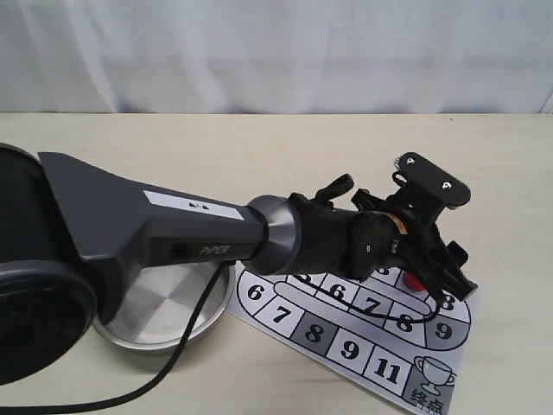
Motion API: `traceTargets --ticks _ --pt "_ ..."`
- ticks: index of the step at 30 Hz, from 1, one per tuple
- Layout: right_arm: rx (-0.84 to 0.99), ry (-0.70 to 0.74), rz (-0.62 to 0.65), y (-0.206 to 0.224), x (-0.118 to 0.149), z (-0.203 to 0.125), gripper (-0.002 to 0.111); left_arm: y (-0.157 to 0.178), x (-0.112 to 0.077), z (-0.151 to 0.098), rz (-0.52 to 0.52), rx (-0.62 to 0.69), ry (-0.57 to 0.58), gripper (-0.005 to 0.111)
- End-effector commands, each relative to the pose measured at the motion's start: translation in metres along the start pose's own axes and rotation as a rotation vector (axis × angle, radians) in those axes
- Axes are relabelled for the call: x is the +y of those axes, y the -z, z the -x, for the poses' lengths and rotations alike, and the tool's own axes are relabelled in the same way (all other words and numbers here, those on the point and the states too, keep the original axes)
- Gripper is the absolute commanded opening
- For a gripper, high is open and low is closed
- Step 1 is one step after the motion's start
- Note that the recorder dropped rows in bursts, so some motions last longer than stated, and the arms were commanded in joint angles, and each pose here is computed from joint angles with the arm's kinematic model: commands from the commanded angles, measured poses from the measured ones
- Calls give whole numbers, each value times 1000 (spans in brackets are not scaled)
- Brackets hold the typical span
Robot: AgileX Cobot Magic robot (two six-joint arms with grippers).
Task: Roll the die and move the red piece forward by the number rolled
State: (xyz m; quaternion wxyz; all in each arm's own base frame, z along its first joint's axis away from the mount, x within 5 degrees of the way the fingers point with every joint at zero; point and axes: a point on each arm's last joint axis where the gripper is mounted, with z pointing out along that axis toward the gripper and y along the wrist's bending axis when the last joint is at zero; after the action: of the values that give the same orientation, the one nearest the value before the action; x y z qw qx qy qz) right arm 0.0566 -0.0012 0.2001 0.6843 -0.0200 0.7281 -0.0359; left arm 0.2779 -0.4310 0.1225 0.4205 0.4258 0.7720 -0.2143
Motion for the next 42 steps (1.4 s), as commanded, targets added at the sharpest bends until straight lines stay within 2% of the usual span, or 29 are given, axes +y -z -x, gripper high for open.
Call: traceTargets --ticks 1,6,8,12,14,17,25,29,35,42 --pt "-8 1 -3 0 0 0 4 14 0 18 -15 -19 4 57" --pt "-8 1 -3 0 0 0 4 29 4 28 -59 34 11 27" --pt "-8 1 -3 0 0 0 4 37 11 32 -73 64 22 15" --pt "-8 1 -3 0 0 0 4 53 32 35 -95 156 -7 0" --pt "-8 1 -3 0 0 0 4 59 44 34 -98 204 -21 0" --pt "-8 1 -3 0 0 0 4 68 66 29 -102 275 30 0" --pt "-8 1 -3 0 0 0 4 94 147 4 -31 453 313 0" --pt "-8 1 -3 0 0 0 4 114 196 -17 97 553 473 0" --pt "-8 1 -3 0 0 0 4 148 254 -47 324 701 549 0" --pt "-8 1 -3 0 0 0 4 188 310 -77 438 722 689 0"
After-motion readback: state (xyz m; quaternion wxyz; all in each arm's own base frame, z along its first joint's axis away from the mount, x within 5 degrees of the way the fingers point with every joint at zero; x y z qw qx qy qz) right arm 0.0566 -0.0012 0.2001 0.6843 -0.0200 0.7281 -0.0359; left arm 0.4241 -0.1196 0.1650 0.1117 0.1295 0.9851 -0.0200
